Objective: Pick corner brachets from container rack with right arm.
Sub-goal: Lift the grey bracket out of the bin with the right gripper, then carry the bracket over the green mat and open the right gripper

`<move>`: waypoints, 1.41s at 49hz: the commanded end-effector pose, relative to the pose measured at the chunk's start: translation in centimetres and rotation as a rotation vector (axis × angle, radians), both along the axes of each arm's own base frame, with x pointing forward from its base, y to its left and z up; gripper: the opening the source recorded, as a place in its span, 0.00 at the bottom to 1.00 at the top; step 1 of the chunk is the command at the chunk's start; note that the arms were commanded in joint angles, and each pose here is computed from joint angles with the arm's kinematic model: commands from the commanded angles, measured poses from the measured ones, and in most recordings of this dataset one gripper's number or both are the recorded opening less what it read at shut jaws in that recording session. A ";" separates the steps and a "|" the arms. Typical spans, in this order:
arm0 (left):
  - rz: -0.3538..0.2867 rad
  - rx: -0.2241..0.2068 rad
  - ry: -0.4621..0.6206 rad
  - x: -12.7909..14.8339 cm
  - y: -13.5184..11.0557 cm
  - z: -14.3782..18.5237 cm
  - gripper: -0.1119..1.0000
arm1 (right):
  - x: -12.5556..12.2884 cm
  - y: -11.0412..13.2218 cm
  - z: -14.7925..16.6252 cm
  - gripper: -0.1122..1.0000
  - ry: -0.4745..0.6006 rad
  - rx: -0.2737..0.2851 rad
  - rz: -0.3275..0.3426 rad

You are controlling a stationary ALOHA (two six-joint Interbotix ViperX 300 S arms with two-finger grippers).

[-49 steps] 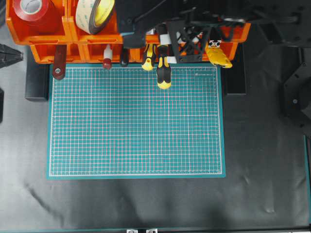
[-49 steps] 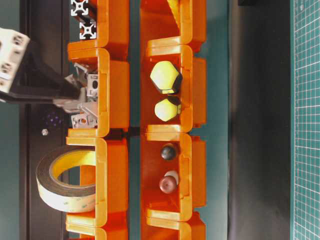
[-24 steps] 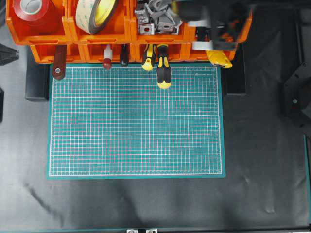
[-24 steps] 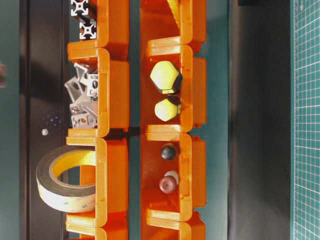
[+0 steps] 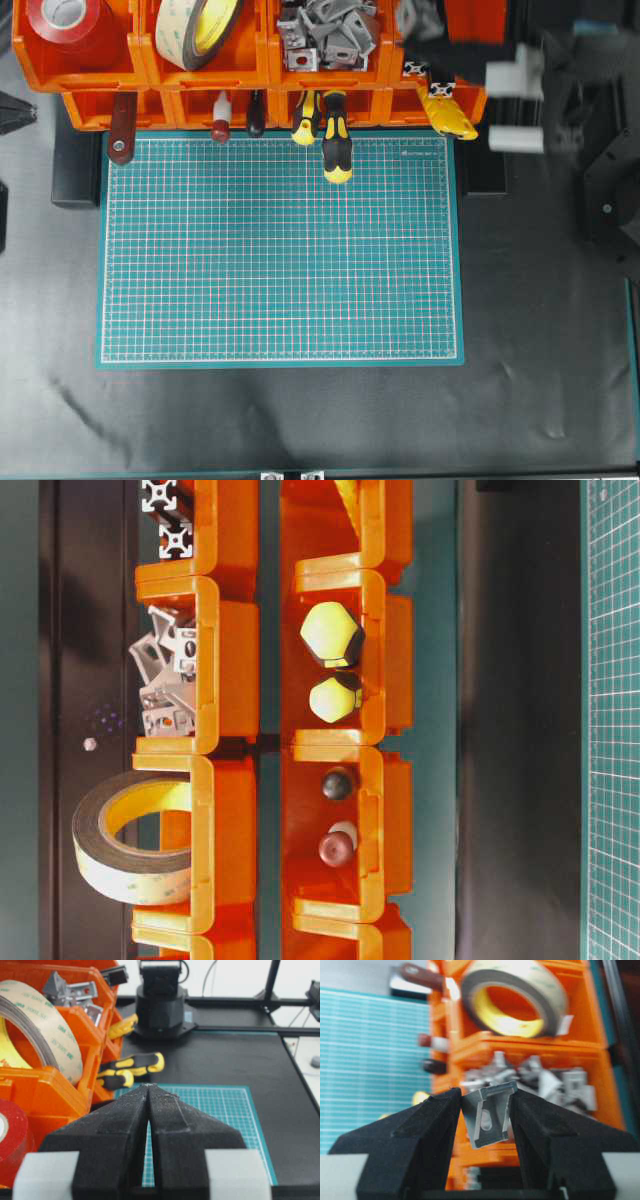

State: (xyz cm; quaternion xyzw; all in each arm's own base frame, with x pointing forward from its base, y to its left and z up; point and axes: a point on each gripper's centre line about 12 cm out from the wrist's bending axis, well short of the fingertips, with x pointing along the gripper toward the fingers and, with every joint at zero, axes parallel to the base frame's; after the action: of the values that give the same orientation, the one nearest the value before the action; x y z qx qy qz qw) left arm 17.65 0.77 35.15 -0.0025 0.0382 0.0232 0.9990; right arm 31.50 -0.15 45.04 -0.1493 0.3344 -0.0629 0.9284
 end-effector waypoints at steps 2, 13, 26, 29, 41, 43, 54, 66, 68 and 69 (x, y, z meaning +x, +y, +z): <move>0.004 0.002 -0.023 -0.1 0.1 1.2 0.10 | 0.0 2.9 -1.0 0.39 -0.023 0.037 0.071; -0.024 0.002 -0.025 -0.1 -0.4 1.2 0.10 | 0.5 7.9 -7.0 0.39 0.049 0.151 0.126; -0.042 0.005 -0.043 -0.6 -0.7 1.6 0.10 | 2.2 10.6 -14.7 0.39 0.132 0.219 0.132; -0.042 0.007 -0.052 -0.8 -0.7 1.8 0.10 | 3.0 11.0 -16.5 0.39 0.156 0.219 0.135; -0.042 0.005 -0.061 -1.2 -0.7 2.2 0.10 | 6.4 11.4 -23.4 0.39 0.290 0.181 0.112; -0.042 0.005 -0.060 -1.2 -0.7 2.2 0.10 | 6.9 11.5 -24.4 0.39 0.298 0.177 0.113; -0.042 0.008 -0.060 -1.4 -0.7 2.2 0.10 | 9.4 12.3 -27.1 0.39 0.297 0.179 0.136; -0.039 0.010 -0.047 -1.4 -0.7 2.1 0.10 | 10.2 12.5 -27.6 0.39 0.299 0.180 0.135; -0.041 0.011 -0.047 -1.4 -0.7 2.1 0.10 | 10.2 12.5 -27.7 0.39 0.302 0.180 0.133; -0.040 0.011 -0.047 -1.4 -0.7 2.1 0.10 | 10.2 12.5 -27.7 0.39 0.302 0.180 0.133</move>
State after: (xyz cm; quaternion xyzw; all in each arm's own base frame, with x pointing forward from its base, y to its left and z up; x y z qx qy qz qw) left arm 16.23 0.06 36.13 0.0003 0.0268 0.0031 0.9996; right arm 41.07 12.14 15.80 -0.1004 0.4854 0.0484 0.8672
